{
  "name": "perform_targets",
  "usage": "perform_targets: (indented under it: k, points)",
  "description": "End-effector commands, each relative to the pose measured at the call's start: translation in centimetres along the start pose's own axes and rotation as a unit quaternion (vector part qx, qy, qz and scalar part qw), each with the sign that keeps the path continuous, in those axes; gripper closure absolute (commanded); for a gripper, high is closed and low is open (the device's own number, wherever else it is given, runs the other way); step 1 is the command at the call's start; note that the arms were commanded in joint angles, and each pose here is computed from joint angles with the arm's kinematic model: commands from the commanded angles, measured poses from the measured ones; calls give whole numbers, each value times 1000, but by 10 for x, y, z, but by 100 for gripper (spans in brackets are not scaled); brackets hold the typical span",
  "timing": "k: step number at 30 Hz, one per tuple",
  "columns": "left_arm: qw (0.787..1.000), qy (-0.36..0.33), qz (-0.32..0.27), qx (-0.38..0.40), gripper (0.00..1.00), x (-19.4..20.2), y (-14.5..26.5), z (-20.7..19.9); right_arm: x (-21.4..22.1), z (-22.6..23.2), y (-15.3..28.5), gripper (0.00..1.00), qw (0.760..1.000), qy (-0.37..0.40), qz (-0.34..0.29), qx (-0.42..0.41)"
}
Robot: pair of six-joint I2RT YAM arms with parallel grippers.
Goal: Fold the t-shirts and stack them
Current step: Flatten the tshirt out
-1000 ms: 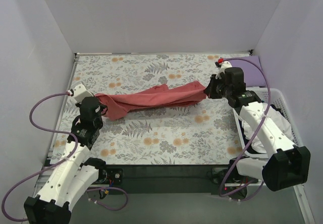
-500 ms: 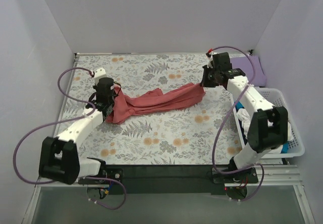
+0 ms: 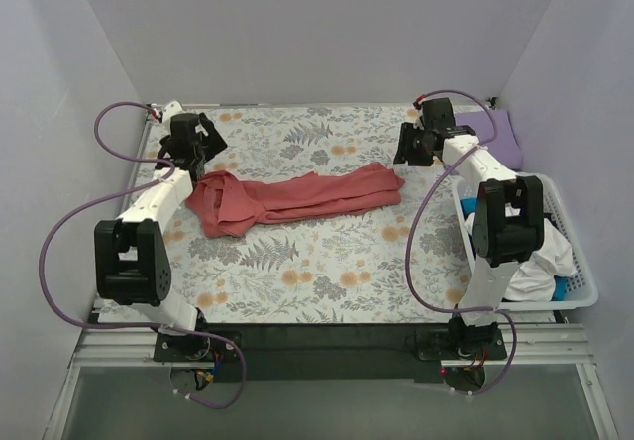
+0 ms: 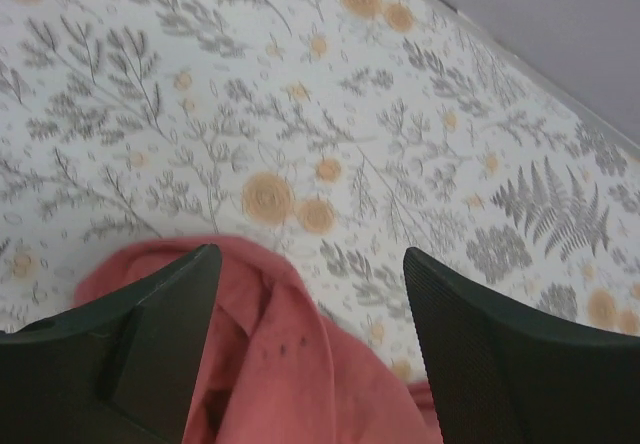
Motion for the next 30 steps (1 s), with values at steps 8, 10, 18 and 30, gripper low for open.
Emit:
perform_targets:
  k: [8, 10, 18, 30]
  points:
    - [986, 18, 145, 84, 30, 58, 100, -7, 45, 27, 48, 46, 995, 20, -36, -88]
    - [983, -9, 168, 69, 32, 69, 107, -8, 61, 25, 50, 46, 995, 20, -30, -93]
    - [969, -106, 221, -14, 47, 121, 100, -3, 98, 24, 56, 46, 994, 18, -22, -107]
    - [960, -157, 228, -52, 56, 148, 89, -8, 120, 19, 51, 46, 994, 25, -12, -107]
Point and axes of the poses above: each gripper's point midway between its finger pads, its own y axis back along the fingers, its own z axis along the line the jaws close on, x = y × z, the point moved 4 cm from there along y, back along the fingers, and after that the axes turned 3 degrees about y, right-handed, at the moved point
